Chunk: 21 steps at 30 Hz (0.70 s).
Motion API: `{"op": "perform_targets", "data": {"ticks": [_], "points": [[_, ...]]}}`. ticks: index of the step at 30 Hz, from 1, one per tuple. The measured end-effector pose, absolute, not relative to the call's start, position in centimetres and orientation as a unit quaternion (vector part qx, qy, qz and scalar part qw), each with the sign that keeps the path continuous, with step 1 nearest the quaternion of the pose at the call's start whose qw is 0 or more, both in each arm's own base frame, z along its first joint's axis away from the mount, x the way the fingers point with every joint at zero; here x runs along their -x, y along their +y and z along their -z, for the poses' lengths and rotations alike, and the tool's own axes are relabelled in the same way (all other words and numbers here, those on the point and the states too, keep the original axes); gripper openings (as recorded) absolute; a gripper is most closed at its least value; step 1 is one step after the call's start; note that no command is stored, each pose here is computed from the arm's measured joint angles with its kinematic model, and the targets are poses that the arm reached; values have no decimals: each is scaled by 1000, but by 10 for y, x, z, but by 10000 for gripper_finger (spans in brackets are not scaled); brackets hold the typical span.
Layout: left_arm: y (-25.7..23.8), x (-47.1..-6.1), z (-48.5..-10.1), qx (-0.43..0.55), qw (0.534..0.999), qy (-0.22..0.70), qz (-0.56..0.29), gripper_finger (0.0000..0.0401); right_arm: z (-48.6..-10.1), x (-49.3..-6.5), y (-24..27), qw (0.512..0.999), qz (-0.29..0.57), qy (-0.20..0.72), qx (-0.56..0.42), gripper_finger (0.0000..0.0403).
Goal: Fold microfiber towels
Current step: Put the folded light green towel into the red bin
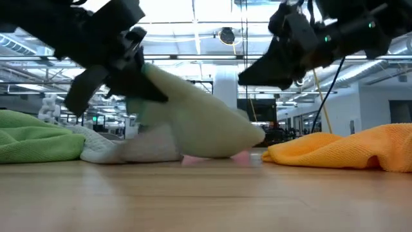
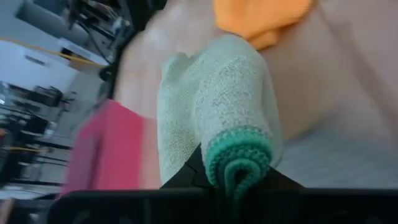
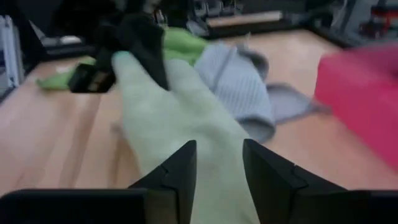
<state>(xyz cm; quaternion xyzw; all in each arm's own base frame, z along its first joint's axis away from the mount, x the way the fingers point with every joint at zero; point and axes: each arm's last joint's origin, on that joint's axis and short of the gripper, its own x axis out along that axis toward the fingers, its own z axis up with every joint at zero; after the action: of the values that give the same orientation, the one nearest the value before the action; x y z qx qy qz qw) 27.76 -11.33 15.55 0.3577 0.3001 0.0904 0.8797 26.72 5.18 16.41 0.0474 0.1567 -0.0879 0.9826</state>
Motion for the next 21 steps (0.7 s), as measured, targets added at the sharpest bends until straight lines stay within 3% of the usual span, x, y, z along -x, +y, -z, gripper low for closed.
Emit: {"op": "perform_targets", "data": {"ticks": [10,21], "points": [[-55,-281,-201,-414,852,295,-123,18,-180,-262,47,979,145,134,51,125],[26,-285,-222,-451,830,293,-150,18,-202,-265,21,959,229,77,145,126]]}}
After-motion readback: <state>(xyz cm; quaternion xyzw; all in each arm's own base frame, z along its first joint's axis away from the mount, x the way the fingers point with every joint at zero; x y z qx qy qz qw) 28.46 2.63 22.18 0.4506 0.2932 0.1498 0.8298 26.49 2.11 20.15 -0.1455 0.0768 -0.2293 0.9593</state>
